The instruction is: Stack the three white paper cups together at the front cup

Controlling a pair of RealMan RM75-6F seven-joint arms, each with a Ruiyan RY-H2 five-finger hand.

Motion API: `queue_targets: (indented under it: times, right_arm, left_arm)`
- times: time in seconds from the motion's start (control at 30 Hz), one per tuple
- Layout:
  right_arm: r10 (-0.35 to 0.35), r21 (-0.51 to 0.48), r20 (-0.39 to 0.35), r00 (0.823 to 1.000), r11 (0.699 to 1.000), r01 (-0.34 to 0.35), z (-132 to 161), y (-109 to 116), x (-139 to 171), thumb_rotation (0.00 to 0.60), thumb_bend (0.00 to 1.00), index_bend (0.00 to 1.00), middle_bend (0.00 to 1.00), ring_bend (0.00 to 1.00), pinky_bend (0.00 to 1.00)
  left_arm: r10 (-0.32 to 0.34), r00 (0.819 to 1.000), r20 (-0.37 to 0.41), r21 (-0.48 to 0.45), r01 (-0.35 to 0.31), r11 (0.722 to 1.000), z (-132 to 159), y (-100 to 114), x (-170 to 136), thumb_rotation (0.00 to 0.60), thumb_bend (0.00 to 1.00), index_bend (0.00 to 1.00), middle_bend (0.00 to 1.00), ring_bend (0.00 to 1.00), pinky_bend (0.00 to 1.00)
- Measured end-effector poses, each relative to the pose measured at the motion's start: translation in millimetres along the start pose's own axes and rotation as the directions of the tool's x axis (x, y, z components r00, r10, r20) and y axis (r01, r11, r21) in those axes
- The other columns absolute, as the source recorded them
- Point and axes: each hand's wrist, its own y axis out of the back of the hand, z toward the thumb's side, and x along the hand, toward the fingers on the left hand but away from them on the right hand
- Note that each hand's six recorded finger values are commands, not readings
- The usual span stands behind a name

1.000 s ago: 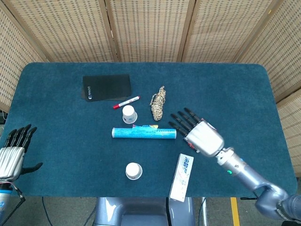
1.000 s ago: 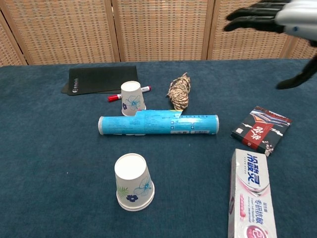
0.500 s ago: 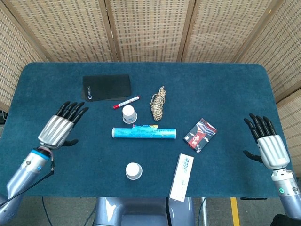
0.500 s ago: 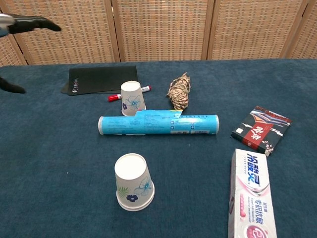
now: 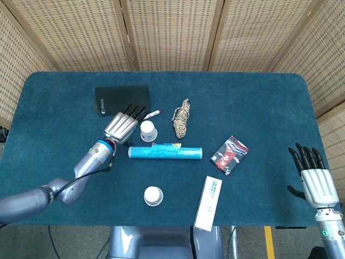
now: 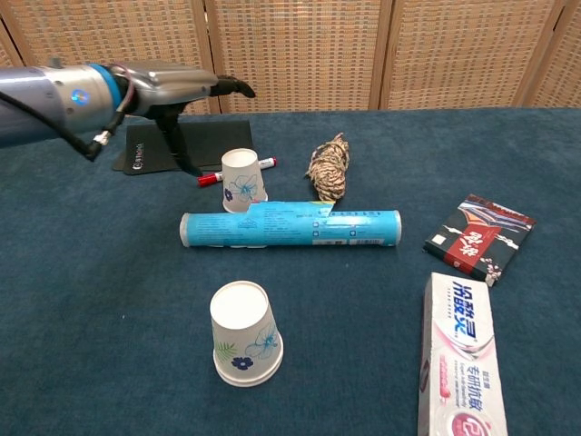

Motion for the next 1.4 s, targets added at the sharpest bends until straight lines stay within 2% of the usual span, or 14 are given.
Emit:
queue_targets:
  times: [0.1, 0.27, 0.4, 0.5, 0.67, 0.73, 0.87, 1.07, 1.2, 1.4]
  right_arm:
    - [-0.007, 0.000, 0.010, 1.000, 1.000, 0.007, -2, 2, -1, 0.600, 0.00, 0.04, 0.05, 0.01, 0.00]
    - [-0.005, 0.002, 0.019, 1.000, 1.000, 0.005, -4, 2, -1, 0.600, 0.00, 0.04, 0.05, 0.01, 0.00]
    - [-0.013, -0.002, 0.024, 1.000, 1.000, 0.013, -6, 3, -2, 0.600, 0.00, 0.04, 0.05, 0.01, 0.00]
    - [-0.012, -0.004, 0.026, 1.000, 1.000, 0.012, -7, 3, -3, 0.600, 0.00, 0.04, 0.05, 0.01, 0.00]
    - [-0.015, 0.002, 0.029, 0.999, 1.000, 0.015, -8, 2, -3, 0.600, 0.00, 0.04, 0.05, 0.01, 0.00]
    - [-0.014, 0.008, 0.028, 1.000, 1.000, 0.013, -7, 1, -4, 0.600, 0.00, 0.04, 0.05, 0.01, 0.00]
    - [-0.013, 0.009, 0.026, 1.000, 1.000, 0.013, -6, 0, -4, 0.600, 0.00, 0.04, 0.05, 0.01, 0.00]
    - [-0.012, 0.001, 0.017, 1.000, 1.000, 0.012, -4, 0, -3, 0.600, 0.00, 0.04, 0.05, 0.01, 0.00]
    - [-0.014, -0.007, 0.006, 1.000, 1.000, 0.014, -1, 1, -1, 0.600, 0.00, 0.04, 0.05, 0.01, 0.00]
    - [-0.017, -0.009, -0.002, 1.000, 1.000, 0.017, 2, 2, 0, 0.600, 0.00, 0.04, 0.05, 0.01, 0.00]
  left_arm:
    - [-0.014, 1.000, -0.015, -0.012, 0.014, 1.000, 11, -1, 21, 0.600, 0.03, 0.02, 0.00, 0.01, 0.06]
    - [-0.048, 0.997, -0.056, -0.023, 0.046, 0.999, 16, -5, 47, 0.600, 0.04, 0.12, 0.04, 0.08, 0.10]
    - [-0.080, 0.992, -0.098, -0.028, 0.078, 0.997, 15, -12, 63, 0.600, 0.10, 0.20, 0.10, 0.13, 0.15]
    - [-0.102, 0.988, -0.116, -0.030, 0.099, 0.995, 15, -18, 71, 0.600, 0.11, 0.29, 0.18, 0.20, 0.21]
    - [-0.124, 0.985, -0.116, -0.076, 0.116, 0.990, 20, -26, 76, 0.600, 0.12, 0.56, 0.43, 0.40, 0.38]
    - [-0.129, 0.985, -0.115, -0.101, 0.117, 0.988, 21, -28, 77, 0.600, 0.12, 0.59, 0.46, 0.43, 0.41]
    - [-0.116, 0.986, -0.116, -0.086, 0.106, 0.991, 18, -25, 77, 0.600, 0.13, 0.59, 0.48, 0.44, 0.41]
    - [-0.070, 0.991, -0.111, -0.091, 0.060, 0.994, 11, -4, 70, 0.600, 0.13, 0.58, 0.47, 0.44, 0.41]
    - [-0.042, 0.996, -0.081, -0.112, 0.033, 0.993, 6, 17, 53, 0.600, 0.12, 0.57, 0.47, 0.44, 0.41]
    - [-0.011, 1.000, -0.010, -0.155, 0.009, 0.988, -1, 54, 8, 0.600, 0.13, 0.56, 0.46, 0.44, 0.41]
